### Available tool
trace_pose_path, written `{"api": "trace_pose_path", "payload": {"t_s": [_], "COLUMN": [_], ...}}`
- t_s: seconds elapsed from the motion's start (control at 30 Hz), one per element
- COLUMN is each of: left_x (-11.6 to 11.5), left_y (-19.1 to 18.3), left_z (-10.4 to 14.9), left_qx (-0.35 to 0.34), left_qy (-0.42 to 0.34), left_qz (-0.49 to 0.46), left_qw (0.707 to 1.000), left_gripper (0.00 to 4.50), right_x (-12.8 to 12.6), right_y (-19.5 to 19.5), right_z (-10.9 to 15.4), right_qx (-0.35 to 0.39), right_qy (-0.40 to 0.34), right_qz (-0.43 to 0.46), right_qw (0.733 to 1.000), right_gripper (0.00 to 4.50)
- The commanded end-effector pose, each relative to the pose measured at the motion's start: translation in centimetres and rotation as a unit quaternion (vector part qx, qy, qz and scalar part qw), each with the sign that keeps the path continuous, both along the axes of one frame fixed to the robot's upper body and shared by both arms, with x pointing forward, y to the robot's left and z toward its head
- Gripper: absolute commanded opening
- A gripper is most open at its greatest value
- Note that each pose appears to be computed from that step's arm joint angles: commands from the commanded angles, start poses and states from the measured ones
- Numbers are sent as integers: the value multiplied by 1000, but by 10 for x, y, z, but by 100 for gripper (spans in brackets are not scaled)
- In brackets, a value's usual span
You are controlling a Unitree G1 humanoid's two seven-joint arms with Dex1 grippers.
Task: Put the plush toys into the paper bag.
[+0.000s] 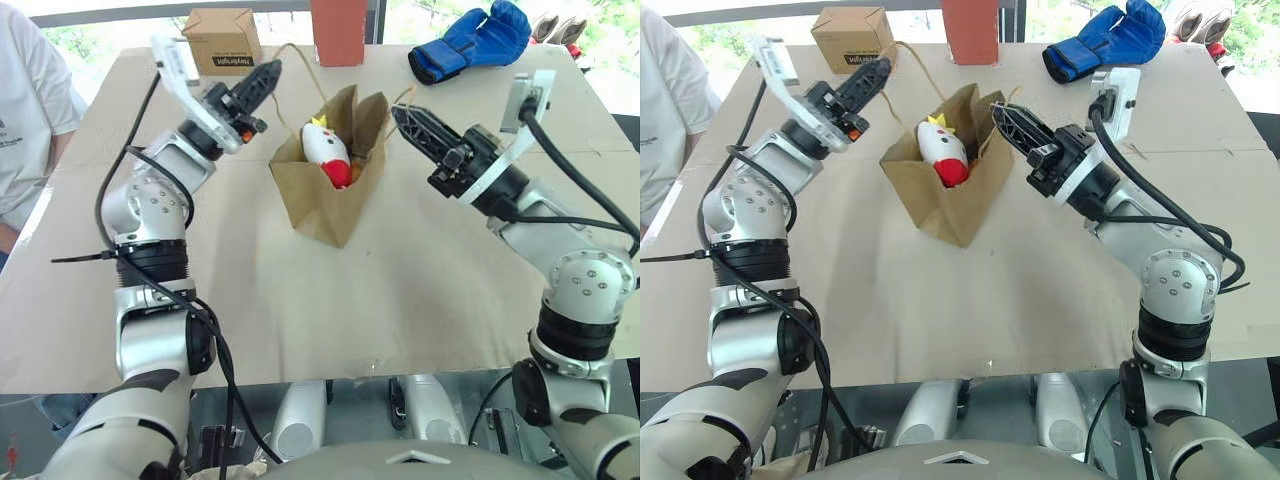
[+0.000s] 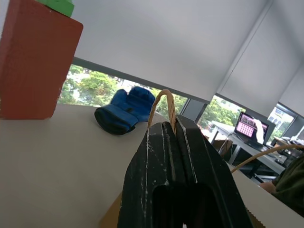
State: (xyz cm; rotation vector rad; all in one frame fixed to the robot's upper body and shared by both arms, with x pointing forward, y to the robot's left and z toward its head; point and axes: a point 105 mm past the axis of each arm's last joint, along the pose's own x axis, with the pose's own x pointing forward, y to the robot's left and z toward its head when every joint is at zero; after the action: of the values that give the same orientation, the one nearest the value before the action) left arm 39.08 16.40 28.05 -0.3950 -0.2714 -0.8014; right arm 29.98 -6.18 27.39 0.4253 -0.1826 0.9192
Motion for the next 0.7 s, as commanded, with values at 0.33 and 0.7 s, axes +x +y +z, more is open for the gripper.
{"api": "trace_pose_path", "payload": {"t_s": [0.33, 0.7], "left_x": [-29, -61], "left_y": [15, 47], "left_z": [0, -40], "left_qx": [46, 92], "left_qy": [-44, 30], "left_qz": [-30, -19], "left_qw": [998, 995], "left_gripper": [191, 445], "right_x": [-19, -18], "right_y": [-19, -38], "right_z": [-1, -52], "right_qx": [-62, -170], "right_qy": [-62, -4], "right_qz": [-5, -14], "right_qw": [996, 985], "right_gripper": [181, 394]}}
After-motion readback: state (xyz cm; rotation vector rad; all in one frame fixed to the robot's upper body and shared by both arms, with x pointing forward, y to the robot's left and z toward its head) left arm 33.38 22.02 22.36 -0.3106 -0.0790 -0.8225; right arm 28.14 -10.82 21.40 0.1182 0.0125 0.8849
